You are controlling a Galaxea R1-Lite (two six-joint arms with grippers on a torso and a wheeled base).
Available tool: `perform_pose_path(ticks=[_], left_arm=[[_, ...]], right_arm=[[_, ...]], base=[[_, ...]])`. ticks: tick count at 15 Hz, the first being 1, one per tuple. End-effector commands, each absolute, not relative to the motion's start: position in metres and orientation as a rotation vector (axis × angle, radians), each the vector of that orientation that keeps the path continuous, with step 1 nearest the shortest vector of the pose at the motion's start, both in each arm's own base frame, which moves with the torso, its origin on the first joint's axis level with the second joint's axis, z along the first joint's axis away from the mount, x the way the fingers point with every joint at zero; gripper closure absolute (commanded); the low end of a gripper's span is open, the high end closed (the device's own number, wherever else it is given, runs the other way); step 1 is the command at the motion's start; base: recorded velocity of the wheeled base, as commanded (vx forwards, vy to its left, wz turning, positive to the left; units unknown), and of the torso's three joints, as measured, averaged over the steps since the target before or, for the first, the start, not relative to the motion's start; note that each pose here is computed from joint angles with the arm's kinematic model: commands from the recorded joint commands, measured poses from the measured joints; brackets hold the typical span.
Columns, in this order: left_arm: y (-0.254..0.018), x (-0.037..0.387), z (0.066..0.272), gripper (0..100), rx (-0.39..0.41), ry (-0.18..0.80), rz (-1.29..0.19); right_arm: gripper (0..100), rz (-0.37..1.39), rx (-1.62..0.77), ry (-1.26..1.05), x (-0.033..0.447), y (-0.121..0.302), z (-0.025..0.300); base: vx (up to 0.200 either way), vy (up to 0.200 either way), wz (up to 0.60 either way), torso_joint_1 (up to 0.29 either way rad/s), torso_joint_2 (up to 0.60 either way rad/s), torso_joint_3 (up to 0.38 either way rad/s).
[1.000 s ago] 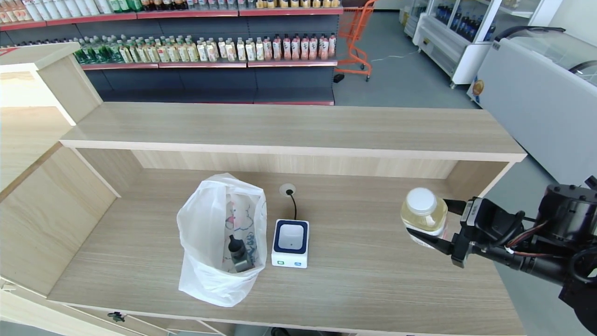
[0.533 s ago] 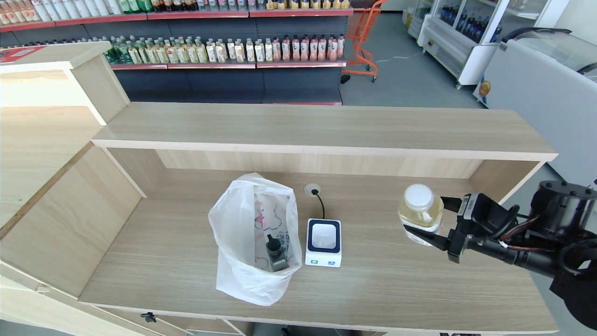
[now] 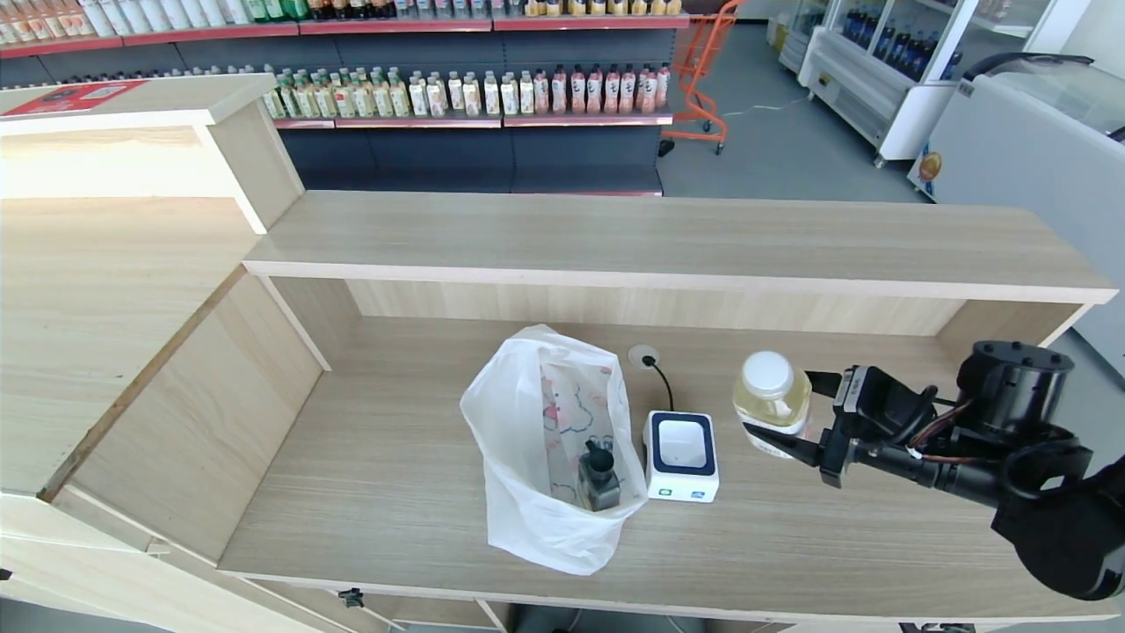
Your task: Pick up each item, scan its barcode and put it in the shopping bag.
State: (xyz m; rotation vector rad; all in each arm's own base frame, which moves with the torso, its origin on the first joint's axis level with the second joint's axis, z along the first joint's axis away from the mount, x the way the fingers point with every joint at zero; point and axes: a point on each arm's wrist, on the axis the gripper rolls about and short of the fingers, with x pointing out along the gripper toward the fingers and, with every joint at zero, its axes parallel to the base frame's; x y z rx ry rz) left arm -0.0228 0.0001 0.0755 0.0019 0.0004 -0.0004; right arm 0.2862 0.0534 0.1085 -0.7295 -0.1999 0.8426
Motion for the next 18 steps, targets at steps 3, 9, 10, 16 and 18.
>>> perform_pose_path(ticks=[3, 9, 10, 16, 18], left_arm=[[0.000, -0.023, 0.075, 0, 0.002, 0.000, 0.000], [0.000, -0.023, 0.075, 0, 0.002, 0.000, 0.000], [0.000, -0.023, 0.075, 0, 0.002, 0.000, 0.000], [0.000, -0.023, 0.075, 0, 0.002, 0.000, 0.000], [0.000, -0.023, 0.075, 0, 0.002, 0.000, 0.000]], right_arm=[[100, 0.888, -0.730, -0.144, 0.301, 0.056, 0.080], [100, 0.879, -0.817, -0.189, 0.325, 0.058, 0.069], [100, 0.872, -0.837, -0.198, 0.330, 0.057, 0.066], [100, 0.886, -0.841, -0.187, 0.343, 0.060, 0.051], [100, 0.895, -0.843, -0.201, 0.353, 0.067, 0.047]], base=[[0.000, 0.000, 0.00, 0.000, 0.00, 0.000], [0.000, 0.000, 0.00, 0.000, 0.00, 0.000], [0.000, 0.000, 0.00, 0.000, 0.00, 0.000], [0.000, 0.000, 0.00, 0.000, 0.00, 0.000], [0.000, 0.000, 0.00, 0.000, 0.00, 0.000]])
